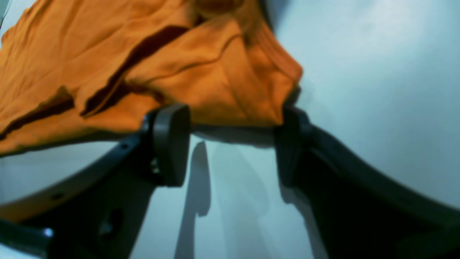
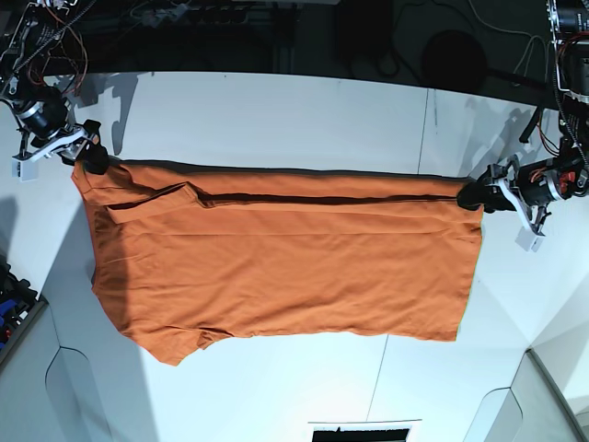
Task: Layout the t-shirt on the table in an organized manner, then fold the t-shirt properly
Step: 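Regrasp the folded edge with both grippers and pull it taut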
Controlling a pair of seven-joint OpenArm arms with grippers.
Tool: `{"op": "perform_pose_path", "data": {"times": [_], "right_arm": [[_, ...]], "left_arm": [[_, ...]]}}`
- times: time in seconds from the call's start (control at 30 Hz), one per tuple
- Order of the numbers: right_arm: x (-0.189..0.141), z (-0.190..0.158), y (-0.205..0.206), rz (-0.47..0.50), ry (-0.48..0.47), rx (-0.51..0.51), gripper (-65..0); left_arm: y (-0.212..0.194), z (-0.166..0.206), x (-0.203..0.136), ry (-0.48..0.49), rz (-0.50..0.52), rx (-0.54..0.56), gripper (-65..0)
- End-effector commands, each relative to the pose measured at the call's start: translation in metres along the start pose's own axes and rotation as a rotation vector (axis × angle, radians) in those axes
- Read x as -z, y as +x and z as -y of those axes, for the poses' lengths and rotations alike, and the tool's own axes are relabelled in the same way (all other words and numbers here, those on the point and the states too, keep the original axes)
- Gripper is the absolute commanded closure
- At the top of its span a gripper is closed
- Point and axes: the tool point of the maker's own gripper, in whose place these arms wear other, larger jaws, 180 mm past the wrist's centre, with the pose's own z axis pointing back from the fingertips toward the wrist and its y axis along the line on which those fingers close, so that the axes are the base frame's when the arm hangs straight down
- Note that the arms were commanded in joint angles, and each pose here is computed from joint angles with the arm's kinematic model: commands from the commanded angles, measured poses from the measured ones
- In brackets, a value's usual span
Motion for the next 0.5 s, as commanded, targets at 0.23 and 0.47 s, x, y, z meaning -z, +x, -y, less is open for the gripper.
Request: {"op": "perform_pose_path", "data": {"times": [0.23,0.47], "right_arm": [[-0.001,-0.002,0.009,0.021,0.011,-0.031,0.0],[-0.003,0.000,0.002,-0.017,0.009,-0.046,0.0]], "left_arm": [[-0.006,-0.004,0.002,0.033,-0.048,0.027,-7.0],[-0.021,-0.009,-0.008,0.039,-0.145,0.025,0.0]]}}
